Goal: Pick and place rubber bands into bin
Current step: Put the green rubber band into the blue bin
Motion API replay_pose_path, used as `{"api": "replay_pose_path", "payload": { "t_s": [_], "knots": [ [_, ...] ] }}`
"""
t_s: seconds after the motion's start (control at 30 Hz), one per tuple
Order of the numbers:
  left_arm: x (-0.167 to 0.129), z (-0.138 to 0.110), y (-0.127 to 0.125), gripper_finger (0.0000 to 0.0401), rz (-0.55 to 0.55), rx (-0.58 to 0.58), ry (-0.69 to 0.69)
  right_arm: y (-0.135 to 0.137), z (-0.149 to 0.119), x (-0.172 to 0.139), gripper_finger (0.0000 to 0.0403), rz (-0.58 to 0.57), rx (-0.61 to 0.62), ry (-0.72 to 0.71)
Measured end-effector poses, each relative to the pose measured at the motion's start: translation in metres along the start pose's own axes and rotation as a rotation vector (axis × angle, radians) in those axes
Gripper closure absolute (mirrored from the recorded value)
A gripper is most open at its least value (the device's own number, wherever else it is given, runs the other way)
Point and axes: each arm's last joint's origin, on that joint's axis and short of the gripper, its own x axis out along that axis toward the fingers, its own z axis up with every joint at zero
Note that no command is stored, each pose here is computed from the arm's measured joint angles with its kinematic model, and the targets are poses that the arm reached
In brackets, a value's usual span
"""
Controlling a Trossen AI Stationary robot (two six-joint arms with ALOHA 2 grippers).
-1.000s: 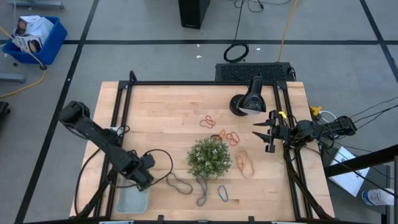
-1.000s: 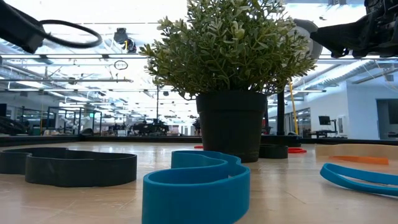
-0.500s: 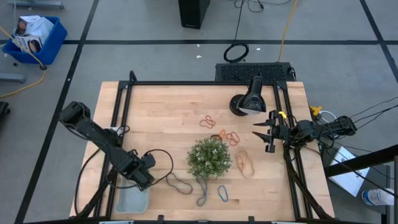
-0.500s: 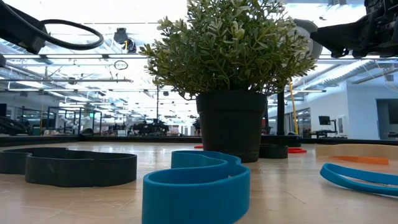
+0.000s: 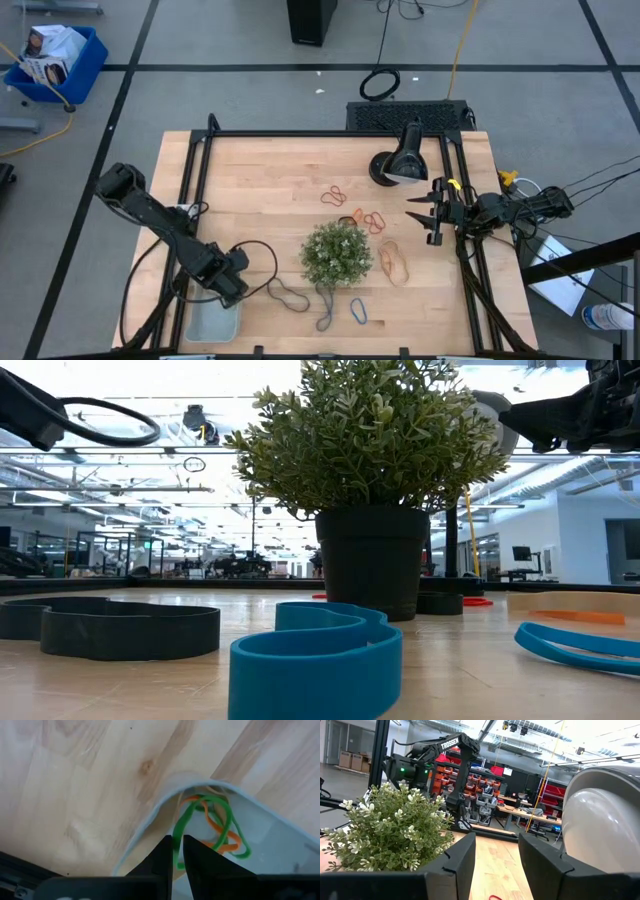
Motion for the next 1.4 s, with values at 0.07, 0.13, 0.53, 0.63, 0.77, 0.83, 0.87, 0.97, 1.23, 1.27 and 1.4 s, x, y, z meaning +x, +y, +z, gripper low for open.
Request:
{"api": "replay_pose_path", "payload": {
  "t_s": [0.07,0.13,0.53,0.63,0.77,0.83,0.87,0.97,1.23,1.27,1.4],
  "knots": [
    [0.0,0.0,0.0,0.035,0.0,-0.023,0.0,0.0,0.0,0.0,0.0257,0.0,0.0,0.0],
    [0.0,0.0,0.0,0.035,0.001,-0.042,0.001,0.0,0.0,0.0,0.0257,0.0,0.0,0.0],
    [0.0,0.0,0.0,0.035,0.001,-0.093,0.002,0.0,0.0,0.0,0.0257,0.0,0.0,0.0],
    [0.0,0.0,0.0,0.0349,0.001,-0.093,0.002,0.0,0.0,0.0,0.0257,0.0,0.0,0.0],
    [0.0,0.0,0.0,0.0335,0.002,-0.089,-0.002,0.0,0.0,0.0,0.0257,0.0,0.0,0.0],
    [0.0,0.001,0.0,0.0319,0.008,-0.092,-0.025,0.0,0.0,0.0,0.0257,0.0,0.0,0.0],
    [0.0,0.001,0.0,0.0309,0.01,-0.096,-0.033,0.0,0.0,0.0,0.0257,0.0,0.0,0.0],
    [0.0,0.001,0.0,0.0279,0.009,-0.083,-0.028,0.0,0.0,0.0,0.0257,0.0,0.0,0.0],
    [-0.01,-0.005,0.004,0.0237,-0.055,-0.075,0.084,0.0,0.0,0.0,0.0257,0.0,0.0,0.0],
    [-0.013,-0.006,0.005,0.0236,-0.067,-0.078,0.064,0.0,0.0,0.0,0.0257,0.0,0.0,0.0],
    [-0.023,-0.007,0.008,0.0236,-0.122,-0.07,0.029,0.0,0.0,0.0,0.0257,0.0,0.001,-0.001]
  ]
}}
